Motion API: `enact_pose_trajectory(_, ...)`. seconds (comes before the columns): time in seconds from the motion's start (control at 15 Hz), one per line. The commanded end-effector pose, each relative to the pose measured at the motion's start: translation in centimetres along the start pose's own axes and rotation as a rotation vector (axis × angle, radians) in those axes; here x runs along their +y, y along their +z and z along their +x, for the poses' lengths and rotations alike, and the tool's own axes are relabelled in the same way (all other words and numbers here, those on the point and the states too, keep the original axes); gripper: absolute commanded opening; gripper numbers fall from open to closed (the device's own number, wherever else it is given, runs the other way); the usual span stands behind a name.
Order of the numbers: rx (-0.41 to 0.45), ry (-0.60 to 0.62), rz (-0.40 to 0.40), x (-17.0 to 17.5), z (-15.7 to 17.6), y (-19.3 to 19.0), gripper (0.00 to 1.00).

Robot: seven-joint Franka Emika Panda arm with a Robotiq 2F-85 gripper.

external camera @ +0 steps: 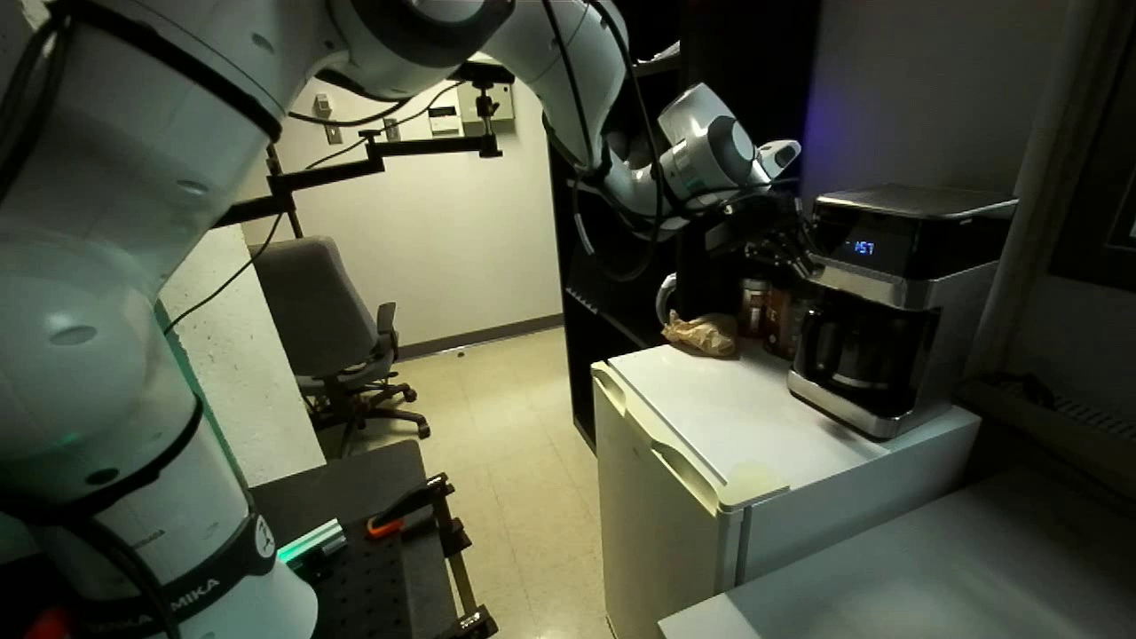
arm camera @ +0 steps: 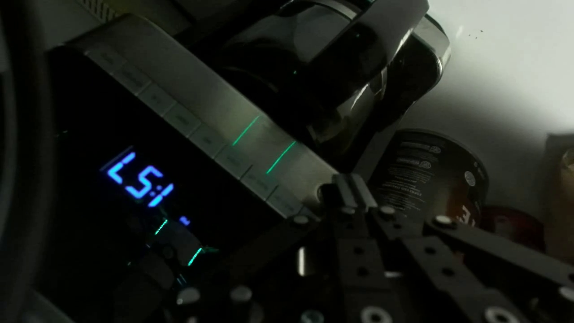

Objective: Turn off the coffeemaker.

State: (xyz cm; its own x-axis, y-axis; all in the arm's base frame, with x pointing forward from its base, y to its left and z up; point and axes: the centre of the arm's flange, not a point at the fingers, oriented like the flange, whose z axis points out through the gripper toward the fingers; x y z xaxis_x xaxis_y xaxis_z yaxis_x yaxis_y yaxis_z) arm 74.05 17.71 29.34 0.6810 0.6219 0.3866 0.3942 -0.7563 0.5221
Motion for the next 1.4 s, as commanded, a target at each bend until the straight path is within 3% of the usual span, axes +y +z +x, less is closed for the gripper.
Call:
enact_pose_trajectory(0.0,0.036,0.002,-0.034,1.2,0.8,-0.4,0.0)
enact_pose_trajectory(0.53,0.009,-0.048,0.058,-1.8,-0.9,-1.2,0.0)
enact_pose_trajectory(1.33,-0.01,-0.057,0.101,-3.1,-5.2,-4.3,0.0)
